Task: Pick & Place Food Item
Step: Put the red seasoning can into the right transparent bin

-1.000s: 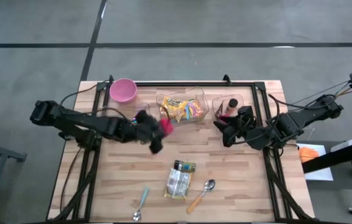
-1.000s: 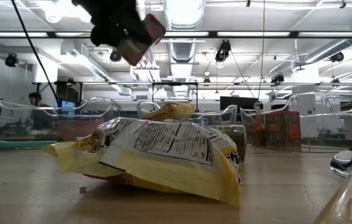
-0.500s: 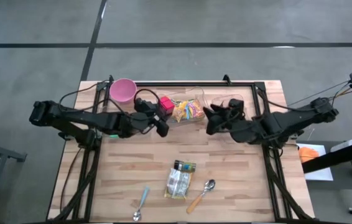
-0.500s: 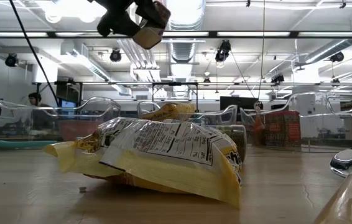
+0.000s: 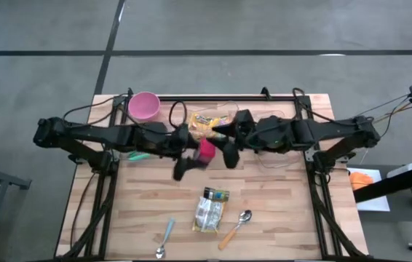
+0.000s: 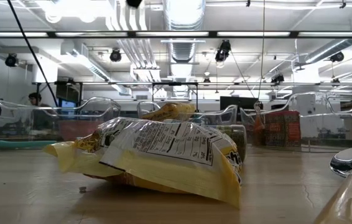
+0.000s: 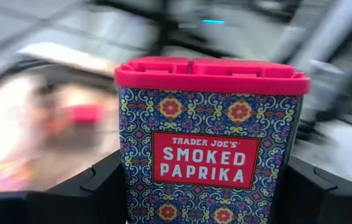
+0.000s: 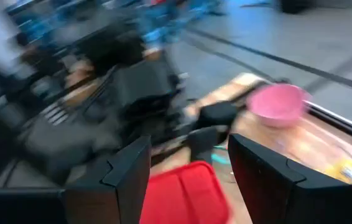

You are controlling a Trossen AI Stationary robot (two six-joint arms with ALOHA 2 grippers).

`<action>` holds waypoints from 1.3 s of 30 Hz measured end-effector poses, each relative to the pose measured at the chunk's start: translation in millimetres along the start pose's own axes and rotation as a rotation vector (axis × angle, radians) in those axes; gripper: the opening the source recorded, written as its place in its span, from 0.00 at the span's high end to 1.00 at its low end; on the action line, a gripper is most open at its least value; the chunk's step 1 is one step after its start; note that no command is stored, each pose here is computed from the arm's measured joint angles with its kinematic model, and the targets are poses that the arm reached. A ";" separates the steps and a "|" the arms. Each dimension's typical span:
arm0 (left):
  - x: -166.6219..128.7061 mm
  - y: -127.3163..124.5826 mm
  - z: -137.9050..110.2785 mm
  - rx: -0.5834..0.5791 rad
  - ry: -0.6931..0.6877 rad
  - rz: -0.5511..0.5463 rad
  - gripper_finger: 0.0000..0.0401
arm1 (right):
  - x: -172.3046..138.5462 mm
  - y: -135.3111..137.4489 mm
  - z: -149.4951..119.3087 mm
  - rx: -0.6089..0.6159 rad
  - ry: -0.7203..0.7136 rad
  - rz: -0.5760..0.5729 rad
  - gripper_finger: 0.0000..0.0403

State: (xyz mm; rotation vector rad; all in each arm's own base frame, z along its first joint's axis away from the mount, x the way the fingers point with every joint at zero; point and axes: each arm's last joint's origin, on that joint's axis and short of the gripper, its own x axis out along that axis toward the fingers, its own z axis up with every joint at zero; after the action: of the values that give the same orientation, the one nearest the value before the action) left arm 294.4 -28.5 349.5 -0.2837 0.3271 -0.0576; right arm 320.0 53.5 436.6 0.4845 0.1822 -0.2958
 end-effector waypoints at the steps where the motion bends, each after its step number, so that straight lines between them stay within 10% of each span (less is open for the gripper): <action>1: -3.0 -3.5 4.0 0.020 0.003 -0.074 0.29 | -3.6 3.4 4.2 -0.032 0.012 0.044 0.48; 10: -56.6 -30.8 46.8 0.146 -0.227 -0.620 0.29 | -49.8 19.9 37.7 -0.128 -0.069 0.312 0.48; 23: -54.5 -27.1 49.4 0.060 -0.229 -0.633 0.29 | -18.2 28.5 20.2 -0.435 -0.074 0.337 0.47; 39: -40.0 -26.8 39.5 0.013 -0.105 -0.735 0.29 | 3.2 39.3 12.8 -0.481 -0.061 0.482 0.23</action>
State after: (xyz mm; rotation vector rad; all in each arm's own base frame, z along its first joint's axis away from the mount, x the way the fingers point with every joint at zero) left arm 269.1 -39.7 405.3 -0.3810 0.1042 -0.7657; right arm 337.0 79.8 463.8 0.0331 0.0676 0.2058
